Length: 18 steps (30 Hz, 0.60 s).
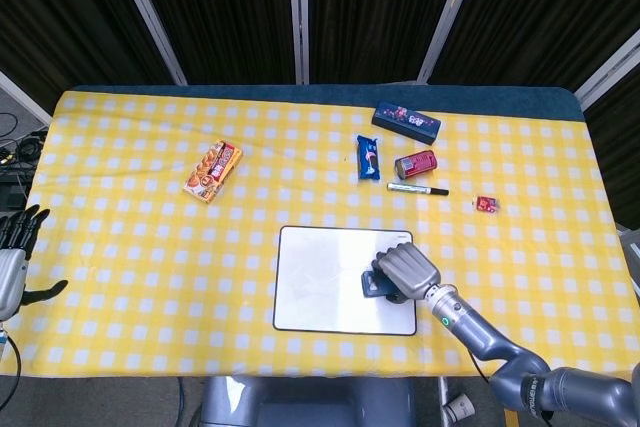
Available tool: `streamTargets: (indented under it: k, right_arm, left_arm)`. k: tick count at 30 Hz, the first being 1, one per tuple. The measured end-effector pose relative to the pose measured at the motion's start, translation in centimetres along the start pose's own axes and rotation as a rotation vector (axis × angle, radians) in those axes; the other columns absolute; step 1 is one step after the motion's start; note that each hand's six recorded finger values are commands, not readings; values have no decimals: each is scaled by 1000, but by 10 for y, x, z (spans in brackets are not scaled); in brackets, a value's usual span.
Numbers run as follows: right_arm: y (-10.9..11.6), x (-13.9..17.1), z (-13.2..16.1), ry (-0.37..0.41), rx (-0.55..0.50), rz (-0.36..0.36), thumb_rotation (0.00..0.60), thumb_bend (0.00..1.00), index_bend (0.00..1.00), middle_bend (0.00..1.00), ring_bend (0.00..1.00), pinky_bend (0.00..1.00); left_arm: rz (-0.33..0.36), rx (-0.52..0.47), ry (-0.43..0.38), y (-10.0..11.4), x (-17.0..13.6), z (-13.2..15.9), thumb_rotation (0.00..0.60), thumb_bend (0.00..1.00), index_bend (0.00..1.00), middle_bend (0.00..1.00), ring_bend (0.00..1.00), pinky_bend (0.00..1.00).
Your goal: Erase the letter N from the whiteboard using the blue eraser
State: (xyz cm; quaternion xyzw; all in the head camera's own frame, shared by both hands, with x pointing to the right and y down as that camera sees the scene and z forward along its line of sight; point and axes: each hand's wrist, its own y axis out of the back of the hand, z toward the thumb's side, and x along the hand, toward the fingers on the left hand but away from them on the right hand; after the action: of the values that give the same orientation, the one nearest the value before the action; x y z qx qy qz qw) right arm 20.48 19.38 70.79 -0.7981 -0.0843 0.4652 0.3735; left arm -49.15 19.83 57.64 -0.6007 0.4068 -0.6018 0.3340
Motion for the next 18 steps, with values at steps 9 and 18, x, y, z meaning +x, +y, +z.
streamTargets:
  k: [9, 18]
  right_arm:
    - [0, 3, 16, 55, 37, -2, 600, 497, 557, 599, 502, 519]
    - [10, -7, -25, -55, 86, -55, 600, 508, 558, 600, 504, 519]
  left_arm:
    - [-4, 3, 4, -1, 1, -1, 600, 0, 0, 0, 0, 0]
    - [-5, 2, 7, -1, 1, -2, 600, 0, 0, 0, 0, 0]
